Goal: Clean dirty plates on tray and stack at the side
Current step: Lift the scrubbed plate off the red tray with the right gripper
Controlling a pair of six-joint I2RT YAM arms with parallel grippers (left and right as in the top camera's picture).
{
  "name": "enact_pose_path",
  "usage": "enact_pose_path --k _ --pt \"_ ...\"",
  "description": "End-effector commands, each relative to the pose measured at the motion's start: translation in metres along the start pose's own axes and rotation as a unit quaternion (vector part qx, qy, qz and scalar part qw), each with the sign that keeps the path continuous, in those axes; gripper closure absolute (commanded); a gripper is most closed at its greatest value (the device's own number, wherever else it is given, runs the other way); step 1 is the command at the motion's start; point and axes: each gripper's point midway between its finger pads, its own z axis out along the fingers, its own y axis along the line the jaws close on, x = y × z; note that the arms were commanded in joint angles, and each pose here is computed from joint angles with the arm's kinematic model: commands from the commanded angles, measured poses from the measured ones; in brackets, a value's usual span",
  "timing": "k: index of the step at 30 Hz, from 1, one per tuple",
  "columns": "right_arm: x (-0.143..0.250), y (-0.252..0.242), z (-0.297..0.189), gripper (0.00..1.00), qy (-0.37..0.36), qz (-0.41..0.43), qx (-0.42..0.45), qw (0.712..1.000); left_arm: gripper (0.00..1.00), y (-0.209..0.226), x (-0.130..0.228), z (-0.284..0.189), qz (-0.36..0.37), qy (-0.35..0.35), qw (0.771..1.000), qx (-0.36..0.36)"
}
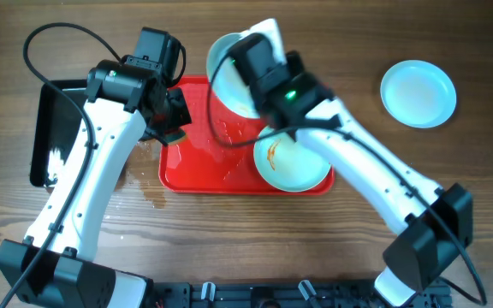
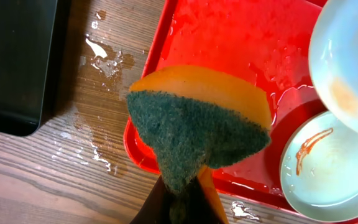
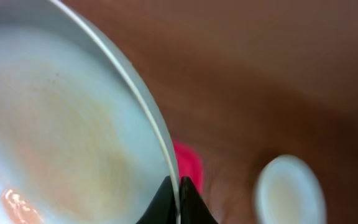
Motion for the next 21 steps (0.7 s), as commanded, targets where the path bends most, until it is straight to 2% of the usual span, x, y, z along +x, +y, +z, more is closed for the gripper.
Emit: enact_pose_path --k 1,5,21 --pt "-0.028 -0.031 -0.04 0.96 -0.049 -0.075 0.15 0.985 0.96 0.003 -0.002 0.0 0.007 -0.004 1.0 -0.008" --pt "-0.04 -0.029 -0.061 0.96 -0.073 -0.09 0.189 0.975 0.96 0.004 -0.002 0.0 0.007 -0.004 1.0 -0.008" --pt "-0.04 -0.021 -0.061 0.96 -0.077 -0.081 0.173 0.979 0.96 0.003 -0.002 0.0 0.007 -0.004 1.0 -0.008"
